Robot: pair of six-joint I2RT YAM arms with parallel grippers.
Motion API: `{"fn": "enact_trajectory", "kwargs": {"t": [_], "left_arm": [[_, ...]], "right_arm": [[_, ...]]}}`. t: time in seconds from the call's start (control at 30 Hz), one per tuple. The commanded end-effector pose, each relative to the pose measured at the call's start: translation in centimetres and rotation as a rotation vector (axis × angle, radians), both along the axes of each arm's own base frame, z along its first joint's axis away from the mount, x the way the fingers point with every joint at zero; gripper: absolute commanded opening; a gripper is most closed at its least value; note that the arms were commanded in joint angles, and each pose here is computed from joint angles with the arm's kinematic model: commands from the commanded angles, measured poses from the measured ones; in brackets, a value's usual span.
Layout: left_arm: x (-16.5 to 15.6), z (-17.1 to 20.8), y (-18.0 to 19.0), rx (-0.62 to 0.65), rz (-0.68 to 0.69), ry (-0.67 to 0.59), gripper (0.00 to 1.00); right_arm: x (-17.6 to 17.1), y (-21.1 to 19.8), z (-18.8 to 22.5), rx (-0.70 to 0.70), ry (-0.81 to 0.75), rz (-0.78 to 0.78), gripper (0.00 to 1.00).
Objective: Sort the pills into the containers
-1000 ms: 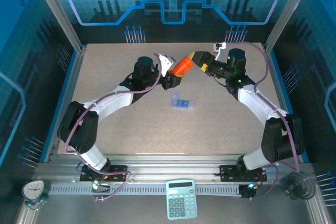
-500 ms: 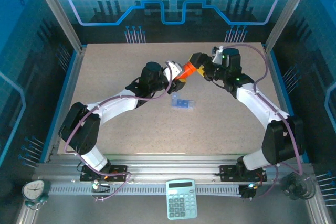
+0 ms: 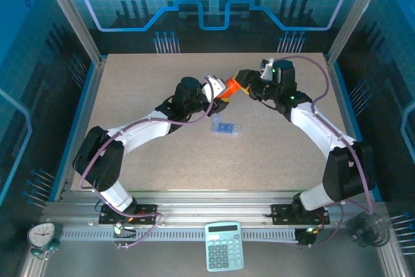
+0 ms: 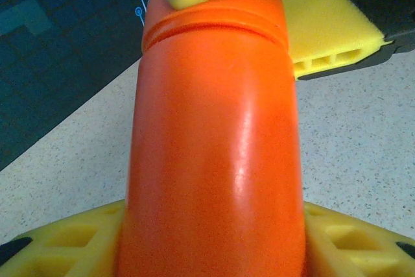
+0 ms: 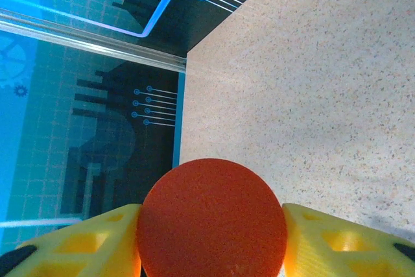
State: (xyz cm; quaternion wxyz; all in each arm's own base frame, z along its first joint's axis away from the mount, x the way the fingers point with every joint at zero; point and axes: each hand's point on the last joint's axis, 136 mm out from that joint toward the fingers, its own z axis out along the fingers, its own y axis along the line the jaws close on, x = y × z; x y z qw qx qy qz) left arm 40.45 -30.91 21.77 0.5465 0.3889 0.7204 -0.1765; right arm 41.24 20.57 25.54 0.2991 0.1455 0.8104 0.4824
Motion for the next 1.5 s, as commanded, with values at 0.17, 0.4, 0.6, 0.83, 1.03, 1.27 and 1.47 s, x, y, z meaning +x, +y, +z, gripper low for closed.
{"fn": "enact_trajectory", "kwargs": {"t": [0.17,0.4,0.6,0.83,1.03,1.27,1.47], "left_arm": [[-0.2,1.8,-1.1,-0.026,-0.040,-0.037,0.00],[-2.3,3.1,-1.1,-0.131,-0.177,0.097,0.00],[-4.1,4.8,-0.8,-0.278,-0.305,0.237,0.00],[-4.0,5.1,-1.2,-0.305,-0.322,0.264,0.00],[-3.2,5.1,-1.1,-0.302,-0.288,0.241,0.00],[-3.1,4.3,-0.7,-0.283,-0.261,0.221,0.00],[-3.0,3.7,0.4,-0.283,-0.200,0.198,0.00]], "right_arm": [[0.6,1.3,1.2,0.020,-0.079,0.097,0.40],[1.4,-1.0,4.2,-0.067,-0.431,0.169,0.40],[0.3,-1.7,5.9,-0.061,-0.637,0.270,0.40],[0.1,-1.8,6.4,-0.022,-0.626,0.259,0.44],[0.4,-1.9,6.7,0.050,-0.545,0.209,0.45],[1.5,-3.8,5.6,-0.011,-0.479,0.090,0.43],[2.4,-7.2,0.2,-0.191,-0.322,-0.044,0.43]]}}
